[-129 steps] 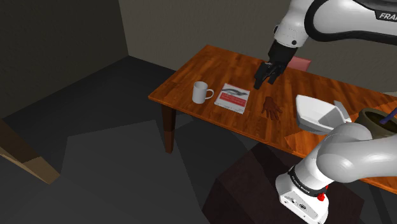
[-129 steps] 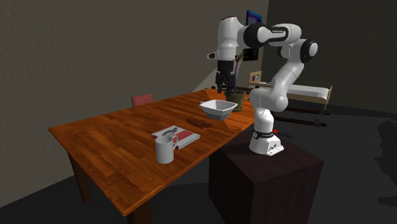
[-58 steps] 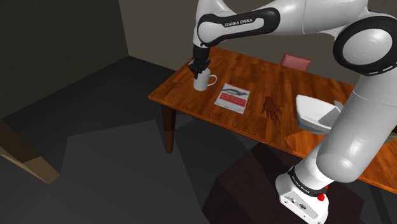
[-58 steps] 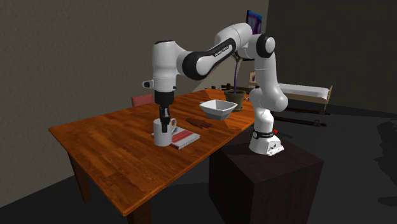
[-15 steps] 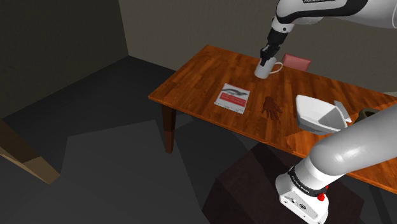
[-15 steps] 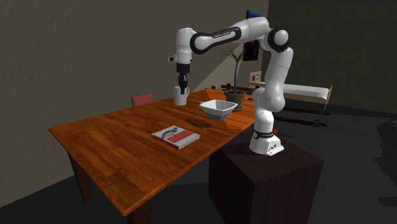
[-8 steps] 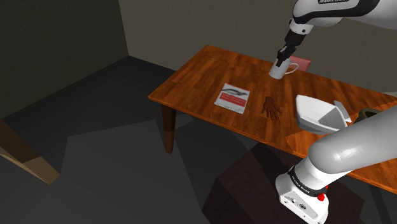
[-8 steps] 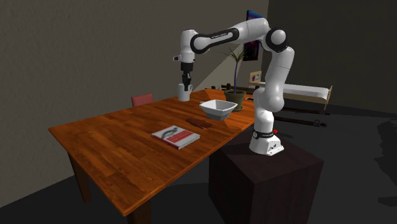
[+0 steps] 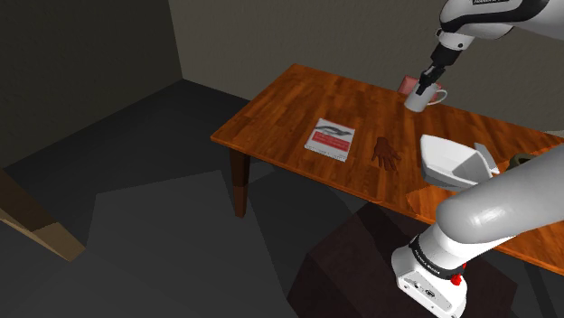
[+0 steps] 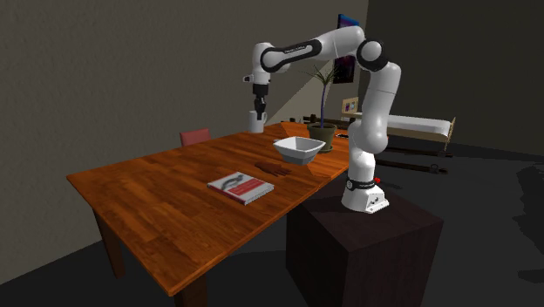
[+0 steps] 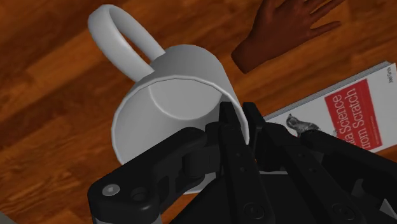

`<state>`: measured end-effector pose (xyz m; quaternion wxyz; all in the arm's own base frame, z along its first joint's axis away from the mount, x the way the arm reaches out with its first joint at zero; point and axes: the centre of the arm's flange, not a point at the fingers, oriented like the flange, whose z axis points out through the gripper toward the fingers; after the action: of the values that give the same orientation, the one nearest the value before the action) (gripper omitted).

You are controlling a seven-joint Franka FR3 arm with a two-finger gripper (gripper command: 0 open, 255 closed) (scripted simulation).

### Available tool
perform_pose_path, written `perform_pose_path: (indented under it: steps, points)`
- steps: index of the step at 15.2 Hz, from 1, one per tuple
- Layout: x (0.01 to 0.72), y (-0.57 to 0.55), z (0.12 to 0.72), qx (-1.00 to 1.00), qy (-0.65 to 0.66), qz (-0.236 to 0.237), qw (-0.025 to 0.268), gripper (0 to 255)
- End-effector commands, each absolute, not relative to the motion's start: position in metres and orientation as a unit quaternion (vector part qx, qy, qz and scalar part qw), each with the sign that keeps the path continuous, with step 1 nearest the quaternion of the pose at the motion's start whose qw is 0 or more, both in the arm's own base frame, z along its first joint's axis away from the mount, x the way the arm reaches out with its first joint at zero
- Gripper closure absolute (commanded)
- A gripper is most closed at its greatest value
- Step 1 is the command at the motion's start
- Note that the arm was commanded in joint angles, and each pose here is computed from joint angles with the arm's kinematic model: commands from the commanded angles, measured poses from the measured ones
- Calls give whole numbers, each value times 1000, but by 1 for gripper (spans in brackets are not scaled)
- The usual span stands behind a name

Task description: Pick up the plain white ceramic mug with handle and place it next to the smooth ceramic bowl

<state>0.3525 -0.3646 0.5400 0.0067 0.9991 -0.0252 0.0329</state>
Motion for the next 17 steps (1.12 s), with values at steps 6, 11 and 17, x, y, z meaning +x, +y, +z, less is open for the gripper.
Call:
perform_pose_path:
  steps: [6,11,17]
  points:
    - [304,-450,538,999,-25,33,7,255]
    - [304,-450,512,999,-25,33,7,255]
    - [304,-450,480,999,-25,33,7,255]
